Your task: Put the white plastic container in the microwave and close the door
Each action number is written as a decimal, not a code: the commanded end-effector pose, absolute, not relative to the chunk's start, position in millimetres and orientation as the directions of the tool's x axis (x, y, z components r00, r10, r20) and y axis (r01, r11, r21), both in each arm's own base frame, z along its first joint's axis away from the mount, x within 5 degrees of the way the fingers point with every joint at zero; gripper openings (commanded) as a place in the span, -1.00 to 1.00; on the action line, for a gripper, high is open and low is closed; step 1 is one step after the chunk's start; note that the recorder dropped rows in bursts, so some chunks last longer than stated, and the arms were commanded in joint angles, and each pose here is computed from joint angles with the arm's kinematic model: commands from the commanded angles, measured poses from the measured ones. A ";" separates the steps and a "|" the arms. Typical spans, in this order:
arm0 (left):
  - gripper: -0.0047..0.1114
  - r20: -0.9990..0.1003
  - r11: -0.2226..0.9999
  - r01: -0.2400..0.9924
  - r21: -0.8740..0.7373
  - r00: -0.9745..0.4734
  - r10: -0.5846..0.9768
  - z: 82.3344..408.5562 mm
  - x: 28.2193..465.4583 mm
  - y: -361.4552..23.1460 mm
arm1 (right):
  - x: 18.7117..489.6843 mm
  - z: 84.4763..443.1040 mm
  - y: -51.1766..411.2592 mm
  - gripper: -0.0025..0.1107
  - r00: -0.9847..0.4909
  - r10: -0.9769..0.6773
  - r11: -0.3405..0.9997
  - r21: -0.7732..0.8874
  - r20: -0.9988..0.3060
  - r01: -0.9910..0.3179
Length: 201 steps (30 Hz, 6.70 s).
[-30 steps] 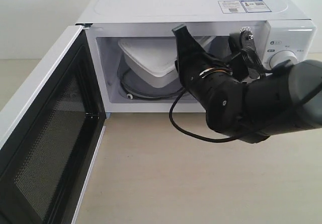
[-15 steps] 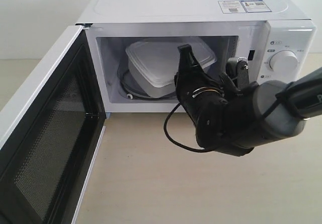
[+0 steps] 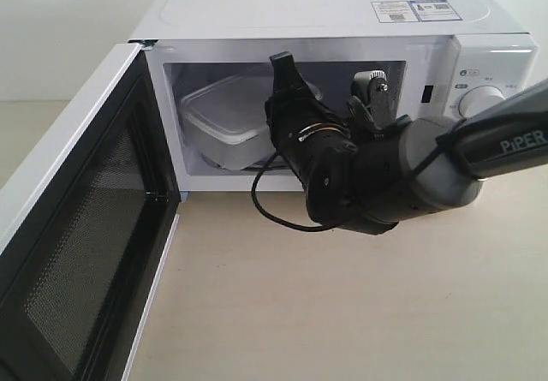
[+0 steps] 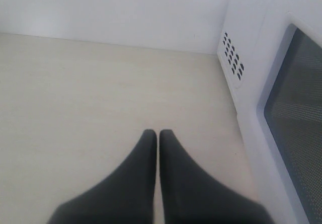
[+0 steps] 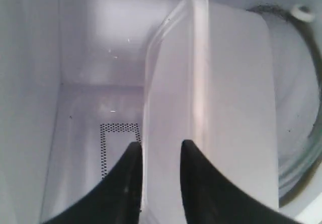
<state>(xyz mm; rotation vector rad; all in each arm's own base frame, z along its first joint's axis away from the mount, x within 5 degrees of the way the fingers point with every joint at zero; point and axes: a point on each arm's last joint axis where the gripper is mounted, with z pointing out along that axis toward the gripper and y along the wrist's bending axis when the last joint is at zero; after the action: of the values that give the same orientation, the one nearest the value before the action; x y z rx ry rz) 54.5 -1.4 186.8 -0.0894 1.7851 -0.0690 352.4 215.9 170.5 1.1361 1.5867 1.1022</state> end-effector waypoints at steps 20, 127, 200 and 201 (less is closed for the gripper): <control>-0.84 -0.972 0.995 -0.025 -0.097 -0.213 -0.100 185.7 54.4 -1.3 | 314.5 158.9 240.9 -0.96 -0.610 0.080 0.834 0.388 -0.789 -0.393; -0.84 -0.972 0.995 -0.025 -0.097 -0.213 -0.100 185.7 54.4 -1.3 | 119.0 297.2 40.4 -0.96 -0.209 0.007 0.941 0.077 -0.978 -0.329; -0.84 -0.972 0.996 -0.024 -0.091 -0.214 -0.094 185.7 54.4 -1.3 | 53.4 182.4 -3.8 -0.96 -0.249 0.037 0.997 0.018 -0.968 0.079; -0.84 -0.972 0.996 -0.024 -0.091 -0.214 -0.094 185.7 54.4 -1.3 | 53.4 182.4 -3.8 -0.96 -0.249 0.037 0.997 0.018 -0.968 0.079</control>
<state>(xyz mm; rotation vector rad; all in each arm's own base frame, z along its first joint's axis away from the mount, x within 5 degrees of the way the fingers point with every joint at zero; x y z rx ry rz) 54.5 -1.4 186.7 -0.0893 1.7870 -0.0691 53.6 -3.7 181.7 0.0818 1.8335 -0.0395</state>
